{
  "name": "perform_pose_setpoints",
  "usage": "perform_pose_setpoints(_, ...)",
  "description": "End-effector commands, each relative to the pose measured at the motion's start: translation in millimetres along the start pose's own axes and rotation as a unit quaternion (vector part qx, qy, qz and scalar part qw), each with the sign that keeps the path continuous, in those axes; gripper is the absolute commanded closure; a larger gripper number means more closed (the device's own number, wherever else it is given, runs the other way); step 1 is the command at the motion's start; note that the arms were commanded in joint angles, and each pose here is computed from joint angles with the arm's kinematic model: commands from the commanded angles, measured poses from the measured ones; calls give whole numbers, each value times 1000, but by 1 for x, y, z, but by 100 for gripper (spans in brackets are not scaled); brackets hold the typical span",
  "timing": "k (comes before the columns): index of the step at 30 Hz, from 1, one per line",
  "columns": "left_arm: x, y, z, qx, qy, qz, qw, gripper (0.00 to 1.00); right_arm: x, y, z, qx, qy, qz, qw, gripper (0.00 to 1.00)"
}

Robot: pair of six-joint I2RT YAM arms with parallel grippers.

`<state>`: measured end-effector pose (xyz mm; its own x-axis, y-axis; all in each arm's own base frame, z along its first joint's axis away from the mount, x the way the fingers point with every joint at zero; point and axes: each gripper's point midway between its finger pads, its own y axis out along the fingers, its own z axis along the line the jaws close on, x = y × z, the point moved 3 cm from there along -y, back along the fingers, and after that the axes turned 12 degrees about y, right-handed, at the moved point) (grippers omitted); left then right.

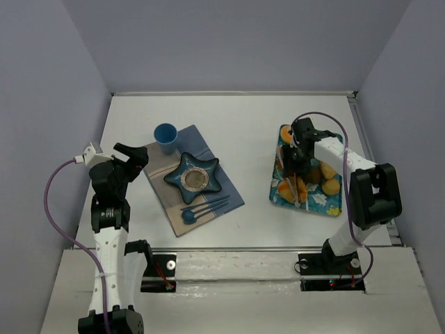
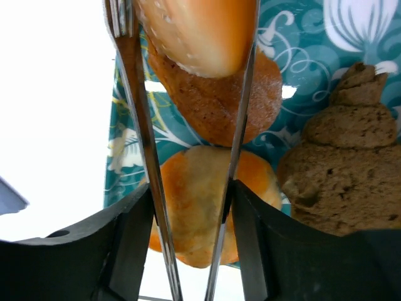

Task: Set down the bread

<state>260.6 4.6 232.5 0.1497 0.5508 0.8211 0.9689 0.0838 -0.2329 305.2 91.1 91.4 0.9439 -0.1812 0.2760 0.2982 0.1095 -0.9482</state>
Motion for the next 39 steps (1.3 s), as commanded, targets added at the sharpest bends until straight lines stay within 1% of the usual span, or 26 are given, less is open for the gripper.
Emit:
perform_pose_setpoints(1,4,1,-3,-9,2,-16,1000,1,19,-12,4,0,12,-35,999,50)
perform_pose_setpoints(3,5,0,-3,-8,2,-18,1000,1,22,-16,0,-11,16,-47,999,53)
perform_pose_setpoints(5,5,1,-3,-8,2,-18,1000,1,25,-23,2,-6,16,-60,998,55)
perform_pose_setpoints(6,5,1,-2,-7,2,-18,1000,1,26,-26,2,-5,16,-63,998,59)
perform_pose_setpoints(9,5,1,-3,-8,1,-18,1000,1,33,-38,6,5,17,-81,997,63)
perform_pose_setpoints(12,5,1,-3,-9,1,-16,1000,1,38,-50,9,11,15,-96,995,64)
perform_pose_setpoints(15,4,1,-3,-11,2,-14,1000,1,46,-72,14,28,8,-125,992,64)
perform_pose_setpoints(16,4,1,-3,-11,2,-14,1000,1,49,-84,16,38,1,-140,989,64)
perform_pose_setpoints(18,4,1,-3,-11,1,-14,1000,1,48,-100,25,72,-16,-149,986,64)
perform_pose_setpoints(19,3,1,-3,-11,1,-12,1000,1,45,-106,33,104,-28,-147,983,65)
perform_pose_setpoints(23,2,2,-4,-13,1,-7,1000,1,27,-127,64,171,-85,-156,969,66)
perform_pose_setpoints(24,1,3,-3,-14,1,-5,1000,1,16,-133,85,200,-117,-153,961,66)
perform_pose_setpoints(26,0,3,-4,-15,1,-2,1000,1,1,-135,109,226,-154,-142,951,66)
perform_pose_setpoints(27,-2,4,-3,-14,0,1,1000,1,-15,-139,133,247,-188,-134,941,66)
perform_pose_setpoints(32,-9,6,-2,-17,0,15,1000,1,-41,-127,190,288,-232,-96,924,65)
perform_pose_setpoints(33,-10,5,-2,-18,1,18,1000,1,-44,-111,197,274,-234,-79,929,65)
perform_pose_setpoints(34,-10,5,-2,-19,1,20,1000,1,-45,-106,204,270,-234,-75,931,63)
perform_pose_setpoints(35,-10,4,-2,-19,1,19,1000,1,-47,-107,216,274,-242,-74,928,63)
perform_pose_setpoints(36,-10,4,-2,-18,1,17,1000,1,-50,-91,223,268,-243,-56,931,62)
perform_pose_setpoints(37,-10,4,-2,-18,1,17,1000,1,-54,-86,228,266,-248,-43,930,60)
perform_pose_setpoints(38,-10,3,-1,-14,1,16,1000,1,-53,-87,238,267,-252,-44,929,59)
perform_pose_setpoints(39,-10,3,-1,-13,1,16,1000,1,-51,-81,240,257,-249,-42,933,59)
